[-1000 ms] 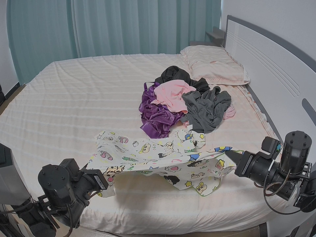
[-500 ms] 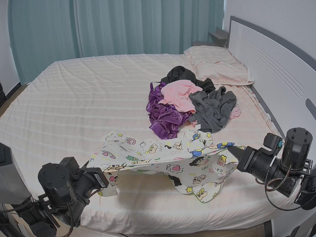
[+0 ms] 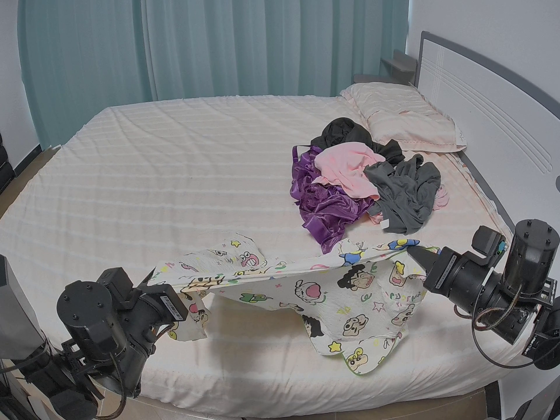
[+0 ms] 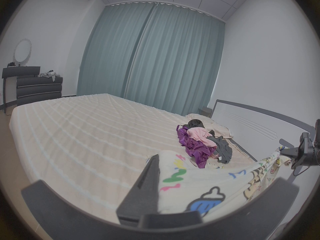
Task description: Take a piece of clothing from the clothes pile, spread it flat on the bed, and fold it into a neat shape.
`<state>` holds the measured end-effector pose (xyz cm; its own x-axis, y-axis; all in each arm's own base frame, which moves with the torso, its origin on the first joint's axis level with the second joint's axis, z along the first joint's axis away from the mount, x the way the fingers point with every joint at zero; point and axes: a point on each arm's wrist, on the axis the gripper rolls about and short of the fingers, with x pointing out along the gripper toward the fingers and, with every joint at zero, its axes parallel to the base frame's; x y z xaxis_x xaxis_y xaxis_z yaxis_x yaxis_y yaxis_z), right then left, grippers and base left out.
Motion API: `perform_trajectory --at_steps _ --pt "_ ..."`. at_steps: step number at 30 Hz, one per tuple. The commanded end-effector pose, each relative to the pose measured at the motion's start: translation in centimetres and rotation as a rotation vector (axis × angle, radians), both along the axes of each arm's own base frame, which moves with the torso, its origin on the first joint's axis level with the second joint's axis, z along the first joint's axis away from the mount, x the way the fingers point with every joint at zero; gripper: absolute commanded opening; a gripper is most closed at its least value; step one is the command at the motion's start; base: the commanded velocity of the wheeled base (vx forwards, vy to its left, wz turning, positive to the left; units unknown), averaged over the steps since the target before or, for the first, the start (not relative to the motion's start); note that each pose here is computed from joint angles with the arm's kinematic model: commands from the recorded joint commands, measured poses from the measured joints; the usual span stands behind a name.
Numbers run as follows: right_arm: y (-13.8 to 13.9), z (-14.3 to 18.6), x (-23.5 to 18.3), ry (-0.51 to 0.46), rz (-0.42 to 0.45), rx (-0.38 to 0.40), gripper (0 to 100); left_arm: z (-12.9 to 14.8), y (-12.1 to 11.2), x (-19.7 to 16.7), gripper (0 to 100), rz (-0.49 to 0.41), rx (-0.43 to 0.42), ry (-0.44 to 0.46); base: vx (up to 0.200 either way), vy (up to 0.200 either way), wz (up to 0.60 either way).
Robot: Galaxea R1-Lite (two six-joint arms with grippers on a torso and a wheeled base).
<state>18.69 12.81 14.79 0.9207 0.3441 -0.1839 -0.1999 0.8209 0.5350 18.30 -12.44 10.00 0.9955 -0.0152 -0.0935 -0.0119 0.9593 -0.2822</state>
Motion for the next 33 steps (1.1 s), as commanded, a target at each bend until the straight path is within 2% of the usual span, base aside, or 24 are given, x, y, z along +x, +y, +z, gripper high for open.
perform_trajectory --at_steps 1,13,33 --pt "0.0 0.1 0.1 -0.009 -0.005 0.006 0 0.4 0.0 0.0 0 0.003 -0.019 -0.025 0.0 0.2 0.0" --pt "0.1 0.3 0.3 -0.036 -0.007 0.027 0 1.5 0.2 -0.2 0 0.004 -0.039 -0.065 0.0 0.2 0.0" --pt "-0.1 0.5 0.5 -0.041 -0.016 0.03 0 1.7 0.2 -0.3 0 0.005 -0.038 -0.072 0.0 0.2 0.0"
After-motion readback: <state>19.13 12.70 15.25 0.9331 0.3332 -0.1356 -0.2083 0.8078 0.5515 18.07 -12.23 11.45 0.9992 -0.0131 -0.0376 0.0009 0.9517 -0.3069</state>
